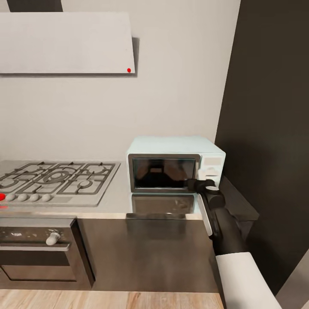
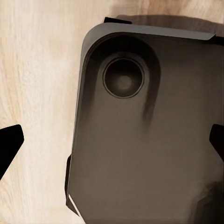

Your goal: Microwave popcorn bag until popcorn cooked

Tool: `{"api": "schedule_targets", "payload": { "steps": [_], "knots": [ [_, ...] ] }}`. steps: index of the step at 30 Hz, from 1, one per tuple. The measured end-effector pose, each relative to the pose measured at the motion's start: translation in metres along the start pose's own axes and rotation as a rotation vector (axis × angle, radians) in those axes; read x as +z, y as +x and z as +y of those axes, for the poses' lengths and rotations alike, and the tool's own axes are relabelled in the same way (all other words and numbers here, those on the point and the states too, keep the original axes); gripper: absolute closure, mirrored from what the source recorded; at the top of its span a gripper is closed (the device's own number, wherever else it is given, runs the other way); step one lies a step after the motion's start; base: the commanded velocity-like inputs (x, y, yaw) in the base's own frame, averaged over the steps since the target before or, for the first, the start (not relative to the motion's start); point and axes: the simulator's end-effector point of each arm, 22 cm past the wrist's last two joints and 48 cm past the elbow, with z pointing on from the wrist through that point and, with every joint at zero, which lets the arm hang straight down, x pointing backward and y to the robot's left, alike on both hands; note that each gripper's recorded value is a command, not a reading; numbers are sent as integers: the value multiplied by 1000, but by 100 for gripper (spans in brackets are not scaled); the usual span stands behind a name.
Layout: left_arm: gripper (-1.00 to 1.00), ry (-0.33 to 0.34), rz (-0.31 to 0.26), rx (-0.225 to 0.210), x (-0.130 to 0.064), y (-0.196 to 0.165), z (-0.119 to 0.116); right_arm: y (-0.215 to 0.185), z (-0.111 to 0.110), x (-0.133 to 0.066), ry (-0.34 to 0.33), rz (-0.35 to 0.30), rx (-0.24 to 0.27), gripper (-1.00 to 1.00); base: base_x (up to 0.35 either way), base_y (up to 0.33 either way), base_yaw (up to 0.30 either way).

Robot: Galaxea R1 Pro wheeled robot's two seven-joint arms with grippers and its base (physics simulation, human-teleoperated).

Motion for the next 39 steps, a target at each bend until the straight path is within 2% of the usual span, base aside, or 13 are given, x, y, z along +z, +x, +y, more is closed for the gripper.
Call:
{"api": "schedule_targets", "payload": {
  "steps": [4,6,8,10,26,31,39],
  "knots": [
    [-100,0,0,0,0,0,0,-7,7,0,-54,-30,-4,-100,0,0,0],
    [-100,0,0,0,0,0,0,-16,7,-1,-66,-56,-4,-100,0,0,0],
    [-100,-1,0,-1,0,0,0,-28,7,-2,-72,-109,-2,-100,0,0,0],
    [-100,-1,0,-1,0,0,1,-31,7,-2,-73,-125,0,-100,0,0,0],
    [-100,0,0,-1,0,0,0,-30,-2,1,-47,-126,-3,-100,0,0,0],
    [-100,-1,0,-2,0,0,1,-8,1,13,-50,-85,-12,-100,0,0,0],
    [-100,-1,0,-1,0,0,1,-8,1,16,-52,-106,-13,-100,0,0,0]
  ]
}}
